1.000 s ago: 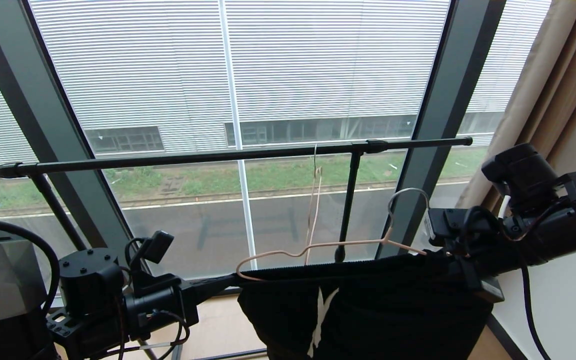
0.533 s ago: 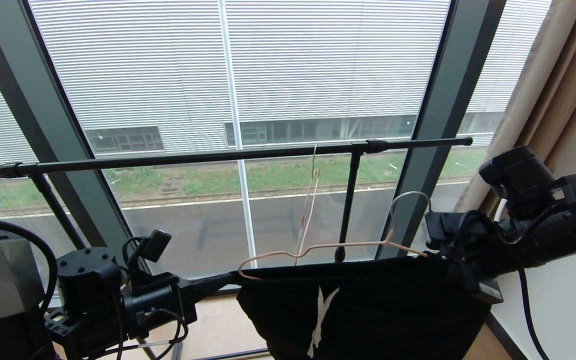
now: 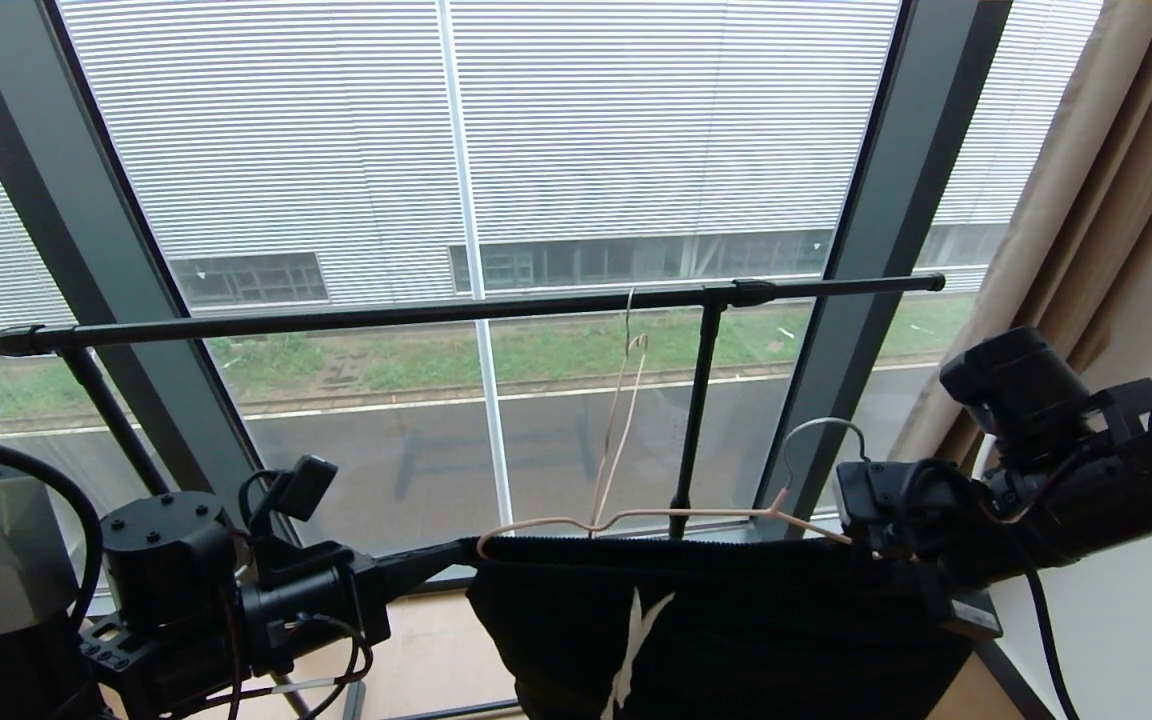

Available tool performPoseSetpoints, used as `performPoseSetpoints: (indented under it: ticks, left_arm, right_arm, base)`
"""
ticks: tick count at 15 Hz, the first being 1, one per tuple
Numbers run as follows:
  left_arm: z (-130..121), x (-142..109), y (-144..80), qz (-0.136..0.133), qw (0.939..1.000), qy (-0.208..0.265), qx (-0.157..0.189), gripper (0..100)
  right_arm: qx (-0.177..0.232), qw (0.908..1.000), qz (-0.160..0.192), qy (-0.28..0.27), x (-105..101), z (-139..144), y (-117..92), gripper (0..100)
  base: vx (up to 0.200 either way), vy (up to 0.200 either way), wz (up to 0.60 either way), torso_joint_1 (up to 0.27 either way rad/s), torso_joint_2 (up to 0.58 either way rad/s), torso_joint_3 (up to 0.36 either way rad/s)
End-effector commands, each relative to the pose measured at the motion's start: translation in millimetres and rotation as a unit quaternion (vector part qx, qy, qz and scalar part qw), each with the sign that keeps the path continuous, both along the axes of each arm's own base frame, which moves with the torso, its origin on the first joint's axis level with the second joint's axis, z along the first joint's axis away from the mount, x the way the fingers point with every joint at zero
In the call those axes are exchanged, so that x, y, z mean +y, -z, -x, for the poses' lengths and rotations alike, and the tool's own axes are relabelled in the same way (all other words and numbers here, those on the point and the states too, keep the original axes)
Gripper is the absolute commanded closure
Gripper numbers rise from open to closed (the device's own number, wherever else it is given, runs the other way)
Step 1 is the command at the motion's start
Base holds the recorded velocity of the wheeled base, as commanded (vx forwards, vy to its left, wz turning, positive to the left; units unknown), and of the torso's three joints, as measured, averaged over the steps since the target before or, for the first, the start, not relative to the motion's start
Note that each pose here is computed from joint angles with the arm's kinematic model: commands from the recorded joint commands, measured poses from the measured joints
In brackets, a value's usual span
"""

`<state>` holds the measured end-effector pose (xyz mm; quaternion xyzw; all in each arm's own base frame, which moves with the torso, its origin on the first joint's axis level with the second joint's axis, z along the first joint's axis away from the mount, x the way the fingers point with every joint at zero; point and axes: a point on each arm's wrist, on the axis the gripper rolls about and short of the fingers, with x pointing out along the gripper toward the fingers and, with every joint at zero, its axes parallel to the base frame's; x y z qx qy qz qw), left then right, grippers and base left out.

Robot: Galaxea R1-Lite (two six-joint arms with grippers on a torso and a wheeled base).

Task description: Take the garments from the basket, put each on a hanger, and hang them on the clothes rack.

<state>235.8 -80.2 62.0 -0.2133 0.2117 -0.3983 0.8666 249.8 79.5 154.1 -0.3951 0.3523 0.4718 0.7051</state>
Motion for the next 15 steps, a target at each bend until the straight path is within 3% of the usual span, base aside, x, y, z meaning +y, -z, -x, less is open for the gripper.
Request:
performPoseSetpoints:
  ticks: [1,4,10,15]
  left_arm:
    - [0,0,-1,0.001,1.0,0.0,-0.003,100]
    - [0,0,-2,0.001,1.0,0.0,-0.004,100]
    - [1,1,-6,0.004,0.9999,-0.001,-0.012,100]
    - [-3,8,-6,0.004,0.9998,-0.017,-0.014,100]
  right_arm:
    - [0.005,1.0,0.006,-0.006,3,3,3,100]
    - [0.014,0.9992,0.036,-0.014,13,5,12,100]
    - [0.032,0.9972,0.062,-0.027,25,3,25,100]
    - [0.038,0.9968,0.067,-0.023,21,7,28,100]
  base:
    - [0.0,0.0,0.0,0.0,0.0,0.0]
    - [0.0,0.0,0.0,0.0,0.0,0.0]
    - [0.0,0.0,0.0,0.0,0.0,0.0]
    - [0.0,0.0,0.0,0.0,0.0,0.0]
